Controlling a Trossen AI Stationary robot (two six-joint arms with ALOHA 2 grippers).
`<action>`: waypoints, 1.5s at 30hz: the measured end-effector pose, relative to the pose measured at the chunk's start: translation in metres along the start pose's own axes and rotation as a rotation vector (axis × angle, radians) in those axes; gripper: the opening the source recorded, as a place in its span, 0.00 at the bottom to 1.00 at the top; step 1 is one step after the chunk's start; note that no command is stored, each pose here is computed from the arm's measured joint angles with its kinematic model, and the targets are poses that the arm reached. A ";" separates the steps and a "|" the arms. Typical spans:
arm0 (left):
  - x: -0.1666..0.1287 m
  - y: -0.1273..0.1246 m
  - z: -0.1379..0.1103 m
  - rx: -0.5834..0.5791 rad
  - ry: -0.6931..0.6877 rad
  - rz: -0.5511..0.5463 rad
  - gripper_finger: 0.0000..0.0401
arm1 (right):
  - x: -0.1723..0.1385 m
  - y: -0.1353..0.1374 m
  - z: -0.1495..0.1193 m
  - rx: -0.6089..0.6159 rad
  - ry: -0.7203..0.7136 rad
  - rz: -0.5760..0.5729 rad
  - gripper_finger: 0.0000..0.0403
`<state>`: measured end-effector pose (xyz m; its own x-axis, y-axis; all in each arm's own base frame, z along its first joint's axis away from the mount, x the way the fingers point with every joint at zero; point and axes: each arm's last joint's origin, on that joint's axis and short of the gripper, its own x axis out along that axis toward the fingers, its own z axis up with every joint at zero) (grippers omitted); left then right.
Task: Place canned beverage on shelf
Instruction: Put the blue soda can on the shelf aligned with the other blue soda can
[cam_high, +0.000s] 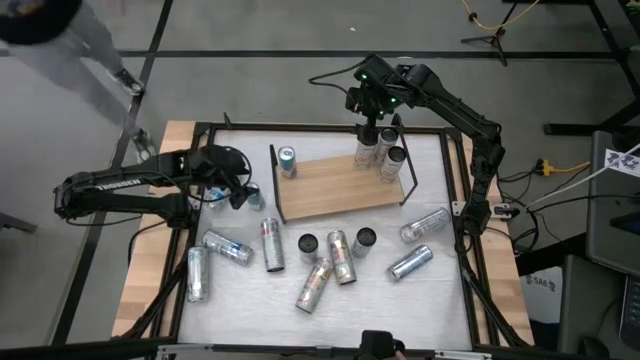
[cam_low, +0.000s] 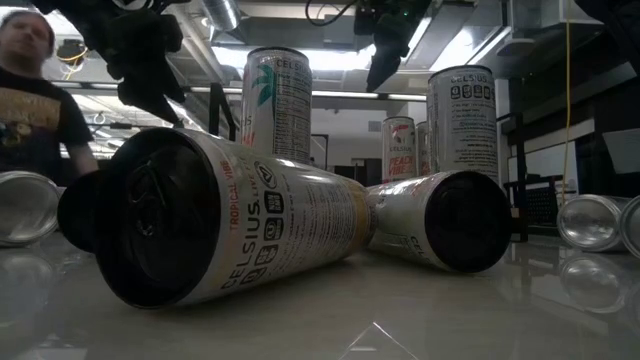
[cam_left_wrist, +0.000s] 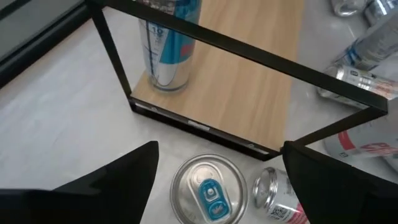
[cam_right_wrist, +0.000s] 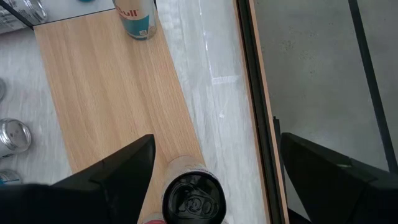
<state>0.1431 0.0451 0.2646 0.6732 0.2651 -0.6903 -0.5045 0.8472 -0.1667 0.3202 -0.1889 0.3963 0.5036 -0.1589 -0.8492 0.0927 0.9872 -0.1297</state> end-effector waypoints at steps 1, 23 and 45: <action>0.000 0.000 0.000 0.000 0.001 -0.005 0.83 | 0.000 0.000 0.000 0.000 0.000 0.000 0.84; 0.000 -0.003 -0.005 -0.068 0.024 0.044 0.83 | 0.000 0.000 0.000 0.000 0.000 0.000 0.84; 0.010 -0.028 -0.018 -0.004 0.053 0.186 0.83 | 0.000 0.000 0.000 0.000 0.000 -0.001 0.84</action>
<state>0.1545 0.0157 0.2495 0.5388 0.3920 -0.7457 -0.6199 0.7839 -0.0358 0.3201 -0.1890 0.3963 0.5037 -0.1594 -0.8490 0.0934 0.9871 -0.1299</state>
